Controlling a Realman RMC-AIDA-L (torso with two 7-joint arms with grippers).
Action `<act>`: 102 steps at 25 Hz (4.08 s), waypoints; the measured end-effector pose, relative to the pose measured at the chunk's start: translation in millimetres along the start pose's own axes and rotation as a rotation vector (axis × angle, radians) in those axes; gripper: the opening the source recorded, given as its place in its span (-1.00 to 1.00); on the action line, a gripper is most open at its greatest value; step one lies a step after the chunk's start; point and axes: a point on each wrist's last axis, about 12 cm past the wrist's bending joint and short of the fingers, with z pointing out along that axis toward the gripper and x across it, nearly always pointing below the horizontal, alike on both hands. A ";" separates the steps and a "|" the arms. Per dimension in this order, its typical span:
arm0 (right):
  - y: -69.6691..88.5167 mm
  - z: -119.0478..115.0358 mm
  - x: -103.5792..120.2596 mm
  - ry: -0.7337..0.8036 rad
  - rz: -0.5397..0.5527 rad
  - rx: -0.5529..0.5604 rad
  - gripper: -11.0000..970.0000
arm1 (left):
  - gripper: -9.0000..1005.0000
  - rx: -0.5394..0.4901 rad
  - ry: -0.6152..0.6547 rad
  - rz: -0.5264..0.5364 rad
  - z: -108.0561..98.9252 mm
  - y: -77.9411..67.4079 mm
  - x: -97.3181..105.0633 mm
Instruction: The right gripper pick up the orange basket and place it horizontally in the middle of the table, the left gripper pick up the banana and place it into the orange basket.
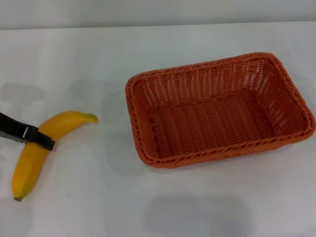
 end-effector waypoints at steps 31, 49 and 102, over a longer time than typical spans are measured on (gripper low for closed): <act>6.0 3.3 -6.0 -0.056 -0.002 -0.047 0.51 | 0.03 0.008 -0.242 0.681 -80.1 -188.8 -146.7; 6.0 -6.0 -2.3 -0.070 -0.071 -0.039 0.49 | 0.09 0.117 -0.243 0.823 -32.0 -252.5 -151.5; 5.2 -47.7 17.0 -0.087 -0.124 -0.004 -0.85 | 0.76 -0.098 -1.448 0.137 -26.7 30.7 193.5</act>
